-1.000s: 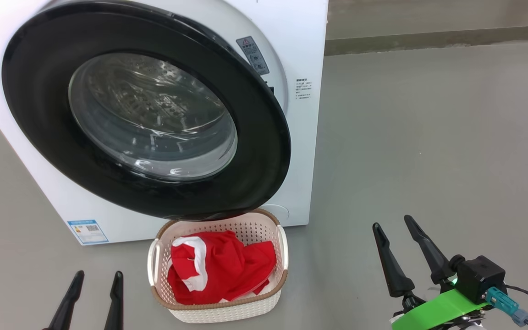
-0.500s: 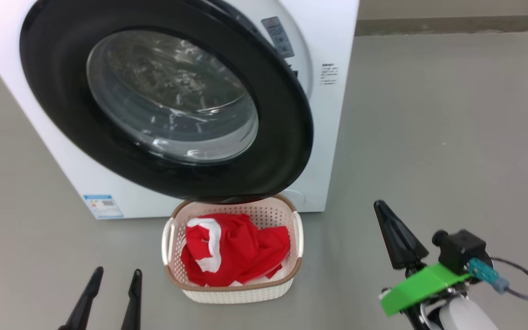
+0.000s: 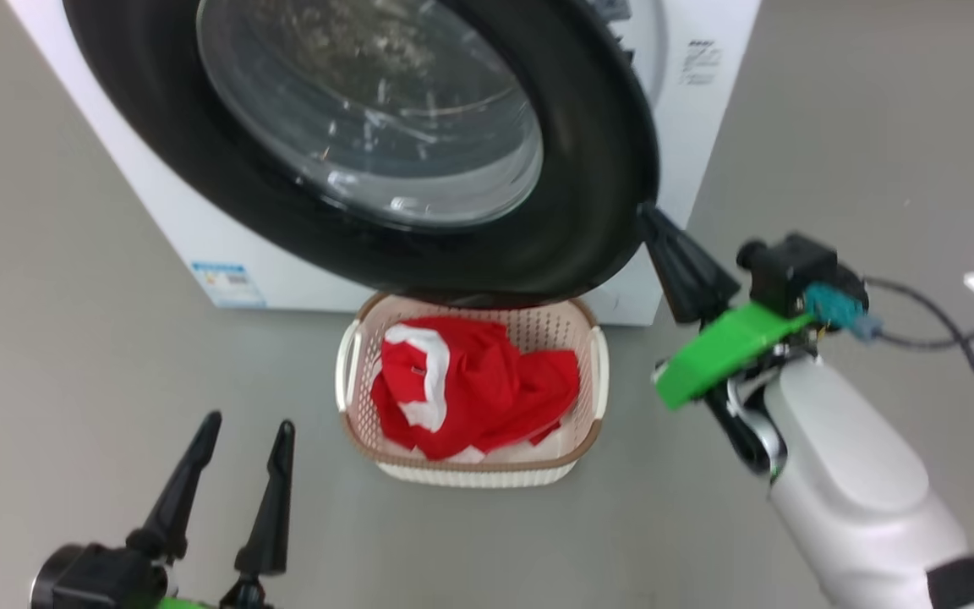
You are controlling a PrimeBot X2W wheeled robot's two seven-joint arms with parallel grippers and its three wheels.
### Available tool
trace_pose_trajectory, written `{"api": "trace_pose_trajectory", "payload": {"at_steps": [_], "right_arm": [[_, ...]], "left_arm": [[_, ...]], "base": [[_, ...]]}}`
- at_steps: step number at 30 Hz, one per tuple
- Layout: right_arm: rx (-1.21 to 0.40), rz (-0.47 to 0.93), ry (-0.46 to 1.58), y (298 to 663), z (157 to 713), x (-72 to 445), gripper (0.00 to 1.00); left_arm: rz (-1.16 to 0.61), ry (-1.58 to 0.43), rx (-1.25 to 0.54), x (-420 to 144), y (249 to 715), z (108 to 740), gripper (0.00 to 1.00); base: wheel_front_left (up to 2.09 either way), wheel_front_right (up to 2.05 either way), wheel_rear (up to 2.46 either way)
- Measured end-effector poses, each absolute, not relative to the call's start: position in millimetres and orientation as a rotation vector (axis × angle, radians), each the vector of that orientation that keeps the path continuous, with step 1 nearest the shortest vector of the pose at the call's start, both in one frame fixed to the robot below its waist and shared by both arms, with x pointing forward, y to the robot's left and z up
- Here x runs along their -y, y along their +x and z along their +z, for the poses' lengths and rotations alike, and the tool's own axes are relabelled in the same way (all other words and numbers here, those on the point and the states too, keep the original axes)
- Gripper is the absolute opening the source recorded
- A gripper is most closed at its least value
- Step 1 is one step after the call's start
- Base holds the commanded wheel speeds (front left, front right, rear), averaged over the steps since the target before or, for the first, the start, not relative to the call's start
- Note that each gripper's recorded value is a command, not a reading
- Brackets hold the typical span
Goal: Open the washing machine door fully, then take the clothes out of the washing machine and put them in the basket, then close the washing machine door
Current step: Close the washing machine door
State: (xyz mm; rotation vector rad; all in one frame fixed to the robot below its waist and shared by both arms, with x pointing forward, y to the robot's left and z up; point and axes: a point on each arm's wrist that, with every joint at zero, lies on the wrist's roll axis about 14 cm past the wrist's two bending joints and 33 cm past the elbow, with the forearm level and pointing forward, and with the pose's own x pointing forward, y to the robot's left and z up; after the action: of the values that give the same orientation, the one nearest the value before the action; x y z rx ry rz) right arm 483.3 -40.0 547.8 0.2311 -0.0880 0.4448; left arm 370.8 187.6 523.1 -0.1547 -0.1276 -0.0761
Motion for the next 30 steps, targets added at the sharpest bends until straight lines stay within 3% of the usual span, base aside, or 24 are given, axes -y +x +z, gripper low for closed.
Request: {"api": "trace_pose_trajectory", "payload": {"at_steps": [13, 30], "right_arm": [[0.038, 0.517, 0.189, 560.9, 533.0, -0.7, 0.0], [0.063, 0.45, 0.245, 651.9, 527.8, -2.2, 0.0]], "left_arm": [[-0.045, -0.163, 0.066, -194.9, 402.8, 498.7, 1.0], [-0.021, -0.177, 0.006, -200.2, 434.6, 469.8, 1.0]], "base": [[0.0, 0.0, 0.0], [0.0, 0.0, 0.0]]}}
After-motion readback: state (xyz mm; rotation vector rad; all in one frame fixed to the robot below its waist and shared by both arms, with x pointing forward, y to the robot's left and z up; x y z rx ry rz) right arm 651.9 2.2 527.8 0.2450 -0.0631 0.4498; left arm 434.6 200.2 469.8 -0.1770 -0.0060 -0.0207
